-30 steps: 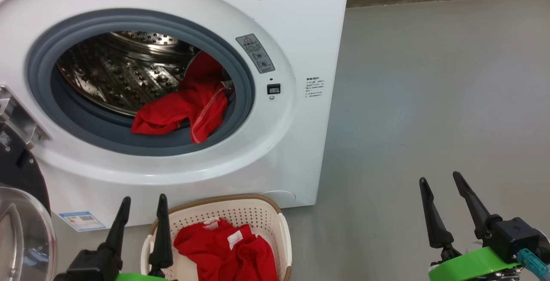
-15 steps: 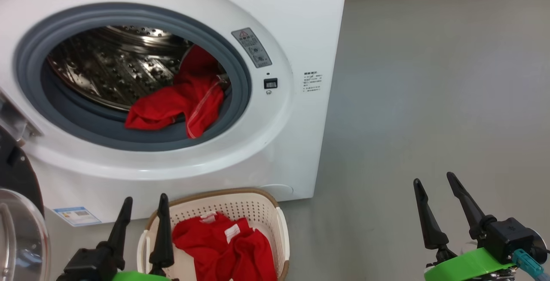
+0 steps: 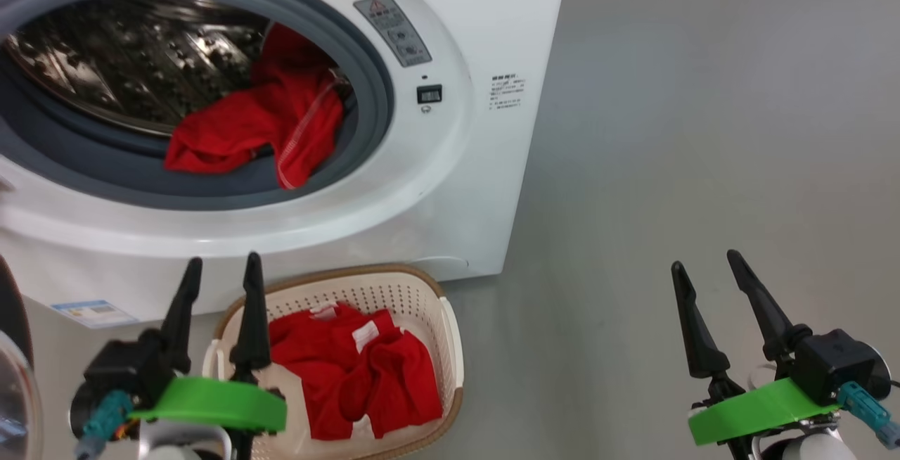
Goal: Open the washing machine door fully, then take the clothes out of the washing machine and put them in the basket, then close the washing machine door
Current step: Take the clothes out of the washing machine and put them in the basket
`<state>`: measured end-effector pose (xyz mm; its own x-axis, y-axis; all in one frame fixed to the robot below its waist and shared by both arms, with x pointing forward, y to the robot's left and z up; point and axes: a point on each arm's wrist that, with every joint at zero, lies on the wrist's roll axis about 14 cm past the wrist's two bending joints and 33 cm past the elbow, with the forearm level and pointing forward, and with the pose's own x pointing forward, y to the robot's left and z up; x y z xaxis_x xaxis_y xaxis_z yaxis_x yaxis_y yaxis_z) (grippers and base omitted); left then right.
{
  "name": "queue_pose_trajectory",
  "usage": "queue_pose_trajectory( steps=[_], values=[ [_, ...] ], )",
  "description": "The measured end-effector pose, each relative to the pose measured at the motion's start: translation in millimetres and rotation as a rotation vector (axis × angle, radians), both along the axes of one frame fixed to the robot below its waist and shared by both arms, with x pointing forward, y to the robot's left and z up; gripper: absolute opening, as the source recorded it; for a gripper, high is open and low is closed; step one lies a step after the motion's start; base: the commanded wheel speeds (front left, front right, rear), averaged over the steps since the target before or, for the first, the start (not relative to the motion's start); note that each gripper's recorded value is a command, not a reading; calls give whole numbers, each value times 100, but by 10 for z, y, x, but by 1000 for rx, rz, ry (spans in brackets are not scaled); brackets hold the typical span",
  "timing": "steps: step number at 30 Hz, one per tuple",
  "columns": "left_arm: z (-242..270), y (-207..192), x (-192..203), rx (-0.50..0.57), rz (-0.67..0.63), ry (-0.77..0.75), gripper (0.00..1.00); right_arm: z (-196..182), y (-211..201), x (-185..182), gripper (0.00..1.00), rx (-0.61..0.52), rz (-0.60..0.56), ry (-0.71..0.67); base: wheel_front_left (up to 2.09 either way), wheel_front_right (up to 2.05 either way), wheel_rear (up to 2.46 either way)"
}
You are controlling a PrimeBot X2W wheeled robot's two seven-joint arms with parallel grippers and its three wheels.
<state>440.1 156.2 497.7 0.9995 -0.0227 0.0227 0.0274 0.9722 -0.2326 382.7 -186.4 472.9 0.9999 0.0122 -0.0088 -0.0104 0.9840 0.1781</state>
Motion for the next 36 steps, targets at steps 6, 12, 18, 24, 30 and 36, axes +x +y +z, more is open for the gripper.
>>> queue_pose_trajectory(
  steps=[6, 12, 18, 24, 30, 36],
  values=[
    [-8, 5, 322, -5, 6, -16, 100, -112, 40, 126, 100, 13, 11, 27, 0, 0, 0],
    [13, -48, 603, -15, -11, -36, 100, -210, 37, 211, 100, 10, 12, 49, 0, 0, 0],
    [42, -91, 972, -28, -36, -60, 100, -299, 39, 328, 100, 11, 14, 66, 0, 0, 0],
    [-42, -161, 1317, -32, -68, -37, 100, -441, -18, 353, 100, 12, -3, 102, 0, 0, 0],
    [-199, -236, 1607, -36, -97, 34, 100, -471, -99, 452, 100, 10, -24, 101, 0, 0, 0],
    [-392, -276, 1811, -3, -128, 130, 100, -575, -119, 457, 100, 6, -28, 128, 0, 0, 0]
  ],
)
